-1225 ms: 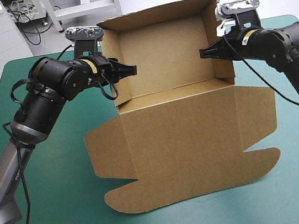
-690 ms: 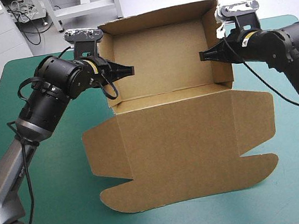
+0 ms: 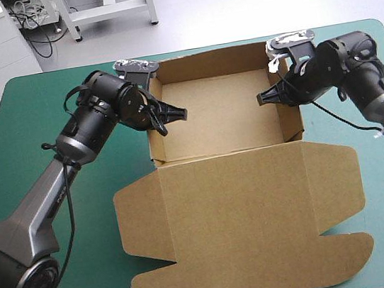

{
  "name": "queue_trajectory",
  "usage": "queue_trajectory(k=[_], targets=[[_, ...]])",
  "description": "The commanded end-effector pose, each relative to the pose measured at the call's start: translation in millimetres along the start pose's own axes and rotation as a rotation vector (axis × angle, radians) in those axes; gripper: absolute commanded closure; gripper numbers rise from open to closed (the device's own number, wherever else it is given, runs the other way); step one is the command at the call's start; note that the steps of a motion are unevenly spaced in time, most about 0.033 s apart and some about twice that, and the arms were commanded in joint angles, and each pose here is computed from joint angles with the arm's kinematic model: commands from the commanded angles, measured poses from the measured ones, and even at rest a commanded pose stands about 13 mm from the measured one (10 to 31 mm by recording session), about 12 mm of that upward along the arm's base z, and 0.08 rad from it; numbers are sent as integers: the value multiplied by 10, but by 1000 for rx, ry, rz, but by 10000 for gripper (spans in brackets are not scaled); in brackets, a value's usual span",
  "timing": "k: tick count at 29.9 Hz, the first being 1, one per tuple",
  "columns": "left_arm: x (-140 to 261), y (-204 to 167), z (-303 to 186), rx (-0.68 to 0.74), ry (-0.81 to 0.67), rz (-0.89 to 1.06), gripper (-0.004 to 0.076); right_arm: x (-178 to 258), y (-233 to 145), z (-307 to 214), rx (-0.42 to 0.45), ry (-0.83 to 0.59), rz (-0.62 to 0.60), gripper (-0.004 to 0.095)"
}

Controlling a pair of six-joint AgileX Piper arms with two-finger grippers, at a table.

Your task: Fold the box

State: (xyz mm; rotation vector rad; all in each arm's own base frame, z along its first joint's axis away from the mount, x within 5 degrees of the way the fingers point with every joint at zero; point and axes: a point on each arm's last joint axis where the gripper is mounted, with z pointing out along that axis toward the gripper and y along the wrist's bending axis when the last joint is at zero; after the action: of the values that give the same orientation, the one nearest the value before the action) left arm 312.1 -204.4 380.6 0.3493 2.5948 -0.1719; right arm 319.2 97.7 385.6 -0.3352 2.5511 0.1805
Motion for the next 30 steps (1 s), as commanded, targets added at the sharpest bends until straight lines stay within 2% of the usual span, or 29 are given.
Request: queue_trajectory(k=[1,6,11,20,28,30], targets=[[-99,-84,-77,48,-95,75,755,-55,65,18,-54,-8,-39,926],[-113,-66,228,45,-16,80,731,-69,60,357,-62,73,-29,926],[-146,57,468,125,57,43,731,-74,61,546,-71,107,-28,926],[-143,105,847,115,126,41,731,-41,49,932,-76,205,-24,926],[-80,44,1066,163,207,39,729,8,47,1035,-80,268,-22,924],[-81,45,1055,164,207,39,705,28,40,1029,-72,291,-18,908]])
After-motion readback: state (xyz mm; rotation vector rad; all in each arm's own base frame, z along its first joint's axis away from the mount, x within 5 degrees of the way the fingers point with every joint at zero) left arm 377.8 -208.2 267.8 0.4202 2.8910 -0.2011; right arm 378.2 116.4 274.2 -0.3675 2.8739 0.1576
